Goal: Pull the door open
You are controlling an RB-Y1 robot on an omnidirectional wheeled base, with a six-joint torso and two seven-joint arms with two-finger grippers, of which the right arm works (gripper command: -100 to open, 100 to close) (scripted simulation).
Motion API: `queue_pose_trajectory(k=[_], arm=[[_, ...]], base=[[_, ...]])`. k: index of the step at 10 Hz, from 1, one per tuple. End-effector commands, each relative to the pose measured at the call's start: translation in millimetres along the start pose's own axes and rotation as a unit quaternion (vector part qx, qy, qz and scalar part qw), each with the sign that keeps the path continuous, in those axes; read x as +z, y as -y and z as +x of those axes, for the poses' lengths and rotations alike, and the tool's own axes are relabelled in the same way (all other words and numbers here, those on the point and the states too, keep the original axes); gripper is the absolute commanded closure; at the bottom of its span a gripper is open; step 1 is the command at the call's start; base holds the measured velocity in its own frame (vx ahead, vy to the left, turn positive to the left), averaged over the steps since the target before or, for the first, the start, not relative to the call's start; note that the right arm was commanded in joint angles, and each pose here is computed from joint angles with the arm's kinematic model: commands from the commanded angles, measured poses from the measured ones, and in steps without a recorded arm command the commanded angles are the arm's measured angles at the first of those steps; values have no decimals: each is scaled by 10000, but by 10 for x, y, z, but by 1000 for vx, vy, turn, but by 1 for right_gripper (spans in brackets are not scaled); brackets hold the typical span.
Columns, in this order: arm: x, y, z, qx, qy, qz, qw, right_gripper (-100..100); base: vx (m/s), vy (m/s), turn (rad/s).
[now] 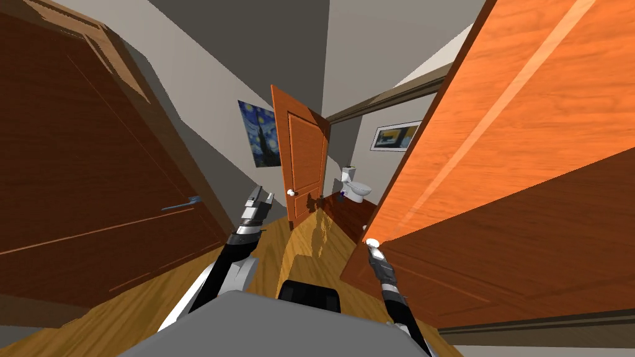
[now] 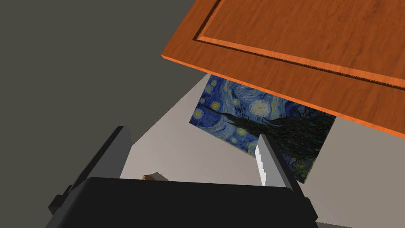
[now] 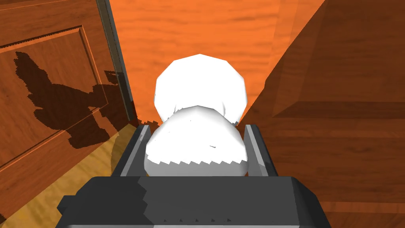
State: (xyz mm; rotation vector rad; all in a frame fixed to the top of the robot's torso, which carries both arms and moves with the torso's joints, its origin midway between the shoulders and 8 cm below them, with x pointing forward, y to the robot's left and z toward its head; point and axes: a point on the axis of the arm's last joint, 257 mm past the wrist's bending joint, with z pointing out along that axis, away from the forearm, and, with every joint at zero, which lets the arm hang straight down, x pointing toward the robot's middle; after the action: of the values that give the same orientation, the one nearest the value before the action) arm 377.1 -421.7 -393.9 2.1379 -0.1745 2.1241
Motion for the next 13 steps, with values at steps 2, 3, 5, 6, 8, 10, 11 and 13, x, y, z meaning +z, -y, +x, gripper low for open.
queue_pose_trajectory(k=[2,3,5,6,8,10,11,13], arm=[[-104,24,4,8,-19,196,9998,100],[-141,27,8,10,-25,271,9996,100],[-211,34,15,16,-31,409,9992,100],[-241,38,17,21,-32,467,9989,100],[-252,37,-1,12,-7,484,9988,100],[-363,23,-11,11,-6,609,9981,100],[-408,13,-7,10,-13,662,9978,100],[-506,-6,0,11,-25,781,9969,100]], base=[[-224,-39,101],[-193,-33,104],[-191,-35,98],[-181,-40,76],[-137,-26,45],[-163,-52,134],[-207,-50,135],[-210,-74,135]])
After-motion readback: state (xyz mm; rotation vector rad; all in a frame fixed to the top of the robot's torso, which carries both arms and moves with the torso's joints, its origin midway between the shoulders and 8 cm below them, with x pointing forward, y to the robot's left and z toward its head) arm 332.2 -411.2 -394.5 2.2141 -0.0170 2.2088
